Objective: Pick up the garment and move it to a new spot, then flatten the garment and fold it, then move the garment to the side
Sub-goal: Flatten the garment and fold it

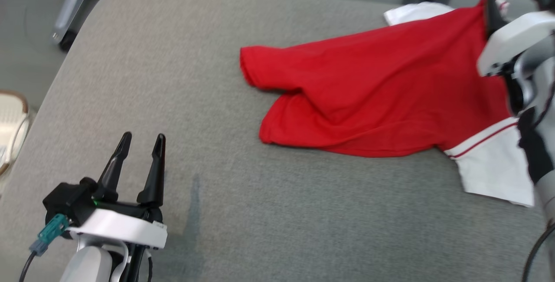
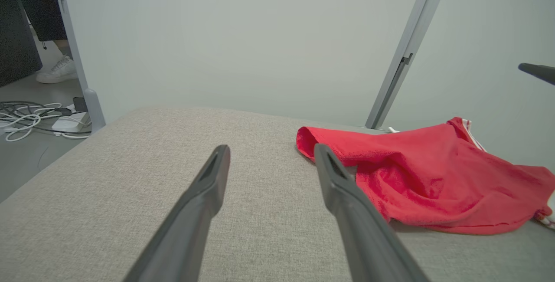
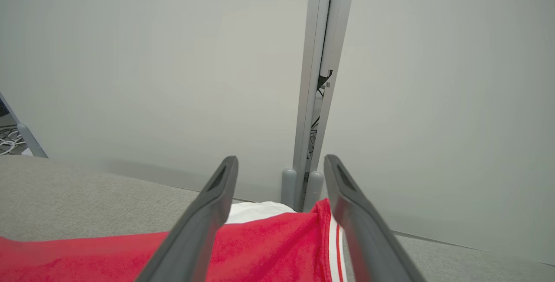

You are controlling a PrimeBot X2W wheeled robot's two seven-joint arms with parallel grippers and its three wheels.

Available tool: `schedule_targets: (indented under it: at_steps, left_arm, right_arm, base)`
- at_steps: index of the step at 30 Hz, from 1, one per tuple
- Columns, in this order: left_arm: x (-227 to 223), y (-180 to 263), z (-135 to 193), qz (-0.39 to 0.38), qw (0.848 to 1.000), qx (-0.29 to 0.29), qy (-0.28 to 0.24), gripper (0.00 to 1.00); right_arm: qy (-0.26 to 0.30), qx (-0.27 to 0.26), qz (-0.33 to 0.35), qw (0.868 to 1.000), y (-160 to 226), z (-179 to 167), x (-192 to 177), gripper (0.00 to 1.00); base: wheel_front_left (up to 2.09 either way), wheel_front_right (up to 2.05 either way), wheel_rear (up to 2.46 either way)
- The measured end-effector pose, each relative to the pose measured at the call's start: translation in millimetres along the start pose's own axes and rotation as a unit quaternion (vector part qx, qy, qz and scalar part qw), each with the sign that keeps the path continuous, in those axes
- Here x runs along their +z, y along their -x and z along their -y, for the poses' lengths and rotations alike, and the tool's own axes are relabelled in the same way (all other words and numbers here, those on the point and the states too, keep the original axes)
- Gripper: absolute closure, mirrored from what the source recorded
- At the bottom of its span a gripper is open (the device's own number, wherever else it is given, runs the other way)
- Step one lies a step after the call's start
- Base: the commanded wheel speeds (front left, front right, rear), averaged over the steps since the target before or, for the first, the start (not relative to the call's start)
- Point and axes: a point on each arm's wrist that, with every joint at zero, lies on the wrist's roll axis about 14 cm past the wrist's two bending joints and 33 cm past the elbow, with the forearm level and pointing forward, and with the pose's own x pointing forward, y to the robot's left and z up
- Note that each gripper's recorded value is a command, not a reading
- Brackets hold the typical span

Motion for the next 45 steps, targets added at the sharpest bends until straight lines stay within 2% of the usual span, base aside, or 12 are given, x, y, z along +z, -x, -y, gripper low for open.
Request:
schedule_targets:
  at_steps: [4,8,16,25,33,36,39,45]
  left_arm:
    - [3.2,3.7,10.1,0.007,1.000,-0.015,0.005,0.00]
    - [10.8,3.5,23.6,0.021,0.999,-0.033,0.011,0.00]
    - [16.3,2.0,53.3,0.035,0.997,-0.069,0.020,0.00]
    - [13.3,0.9,69.8,0.032,0.995,-0.092,0.019,0.00]
    - [-5.9,0.2,77.3,-0.002,0.994,-0.104,0.018,0.00]
    - [-29.1,2.1,81.8,-0.061,0.991,-0.116,0.007,0.00]
    - [-61.9,8.5,85.5,-0.148,0.979,-0.138,-0.031,0.00]
    - [-86.6,-4.8,90.6,-0.231,0.956,-0.160,-0.086,0.00]
  right_arm:
    - [-0.005,0.005,0.050,0.999,26.6,-9.8,31.2,0.00]
    - [-0.014,-0.001,0.110,0.994,66.6,-4.1,53.2,0.00]
    - [-0.045,-0.053,0.151,0.986,163.1,27.2,33.8,0.00]
    - [-0.089,-0.095,0.137,0.982,240.8,14.9,-8.3,0.00]
    - [-0.097,-0.099,0.125,0.982,257.6,7.0,-18.4,0.00]
    - [-0.100,-0.100,0.131,0.981,259.3,8.1,-14.7,0.00]
    - [-0.104,-0.100,0.130,0.981,258.6,7.9,-15.7,0.00]
    - [-0.106,-0.104,0.133,0.980,256.4,11.2,-14.4,0.00]
  base:
    - [0.00,0.00,0.00]
    - [0.00,0.00,0.00]
    - [0.00,0.00,0.00]
    - [0.00,0.00,0.00]
    - [0.00,0.00,0.00]
    - [0.00,0.00,0.00]
    - [0.00,0.00,0.00]
    - [0.00,0.00,0.00]
